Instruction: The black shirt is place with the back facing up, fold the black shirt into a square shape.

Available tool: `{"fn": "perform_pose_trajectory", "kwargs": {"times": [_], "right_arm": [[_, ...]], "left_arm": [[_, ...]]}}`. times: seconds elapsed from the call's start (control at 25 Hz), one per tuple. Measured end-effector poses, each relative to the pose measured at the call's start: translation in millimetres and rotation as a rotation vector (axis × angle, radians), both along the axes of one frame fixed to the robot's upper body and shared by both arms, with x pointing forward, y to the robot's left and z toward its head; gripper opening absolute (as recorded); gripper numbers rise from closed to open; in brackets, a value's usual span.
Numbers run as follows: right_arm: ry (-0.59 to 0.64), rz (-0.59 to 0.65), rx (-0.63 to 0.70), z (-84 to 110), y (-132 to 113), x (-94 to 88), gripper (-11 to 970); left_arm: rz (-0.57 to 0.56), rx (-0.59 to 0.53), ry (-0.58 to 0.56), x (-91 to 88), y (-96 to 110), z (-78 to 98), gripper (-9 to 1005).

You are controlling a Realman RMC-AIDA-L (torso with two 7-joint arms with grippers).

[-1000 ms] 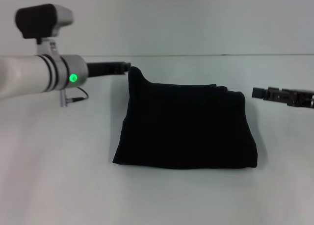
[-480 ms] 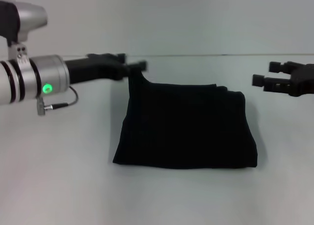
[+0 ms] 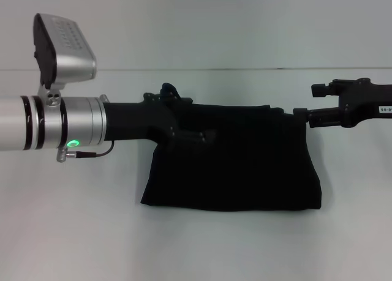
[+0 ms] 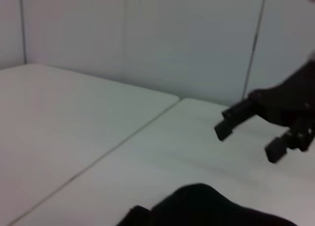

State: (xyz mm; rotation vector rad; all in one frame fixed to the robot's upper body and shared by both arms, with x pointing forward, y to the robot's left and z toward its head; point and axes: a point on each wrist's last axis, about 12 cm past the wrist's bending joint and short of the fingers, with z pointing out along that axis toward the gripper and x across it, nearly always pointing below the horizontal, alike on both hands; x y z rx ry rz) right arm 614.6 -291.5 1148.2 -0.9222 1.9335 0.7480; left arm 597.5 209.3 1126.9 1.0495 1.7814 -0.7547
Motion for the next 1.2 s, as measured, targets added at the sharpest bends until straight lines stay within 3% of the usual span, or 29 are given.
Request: {"fn": "perform_pose_trajectory", "kwargs": {"times": [0.52, 1.2], "right_arm": [[0.046, 0.067, -0.071, -4.2, 13.0, -1.5, 917], [0.052, 0.07, -0.079, -8.9, 14.7, -3.4, 918]], "left_arm": [[-0.086, 0.071, 0.038, -8.6, 0.2, -4.4, 904], [-0.088, 0.073, 0.081, -12.8, 1.6, -7.9, 904]]}}
